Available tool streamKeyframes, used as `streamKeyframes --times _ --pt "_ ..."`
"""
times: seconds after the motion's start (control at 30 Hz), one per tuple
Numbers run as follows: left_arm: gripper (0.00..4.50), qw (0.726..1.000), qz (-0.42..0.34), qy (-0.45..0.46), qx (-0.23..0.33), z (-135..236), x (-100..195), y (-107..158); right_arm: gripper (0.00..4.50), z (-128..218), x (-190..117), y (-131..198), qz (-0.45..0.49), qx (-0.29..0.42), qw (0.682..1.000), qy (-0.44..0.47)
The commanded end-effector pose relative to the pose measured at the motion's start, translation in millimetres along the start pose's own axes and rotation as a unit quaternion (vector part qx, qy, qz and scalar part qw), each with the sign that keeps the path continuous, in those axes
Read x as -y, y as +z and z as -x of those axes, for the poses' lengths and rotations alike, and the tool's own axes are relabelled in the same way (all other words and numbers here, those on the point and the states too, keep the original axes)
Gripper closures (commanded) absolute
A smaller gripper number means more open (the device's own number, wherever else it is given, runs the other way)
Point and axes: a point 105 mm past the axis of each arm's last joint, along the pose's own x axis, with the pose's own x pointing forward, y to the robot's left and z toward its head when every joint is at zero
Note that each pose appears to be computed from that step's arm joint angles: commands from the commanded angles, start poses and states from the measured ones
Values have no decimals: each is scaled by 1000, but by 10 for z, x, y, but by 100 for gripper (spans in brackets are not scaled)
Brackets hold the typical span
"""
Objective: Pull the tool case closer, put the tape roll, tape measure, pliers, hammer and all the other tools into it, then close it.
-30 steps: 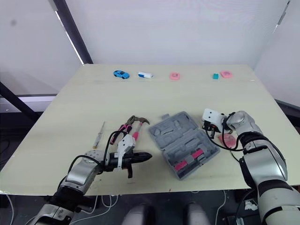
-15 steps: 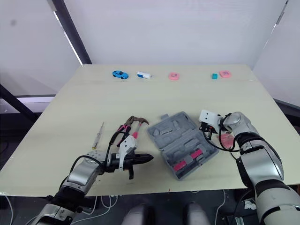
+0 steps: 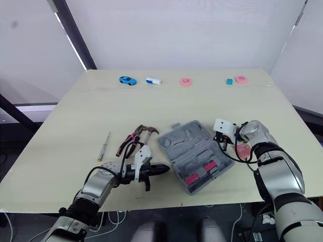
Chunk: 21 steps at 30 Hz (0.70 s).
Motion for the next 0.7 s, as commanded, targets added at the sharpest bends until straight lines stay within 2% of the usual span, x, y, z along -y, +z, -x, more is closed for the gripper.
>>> streamKeyframes --times 0.03,0.7 --pt "447 1000 -6 -3 12 -51 -13 75 450 39 15 68 5 7 1000 15" --pt "447 1000 -2 2 12 -63 -77 47 450 59 -230 -13 -38 10 993 111"
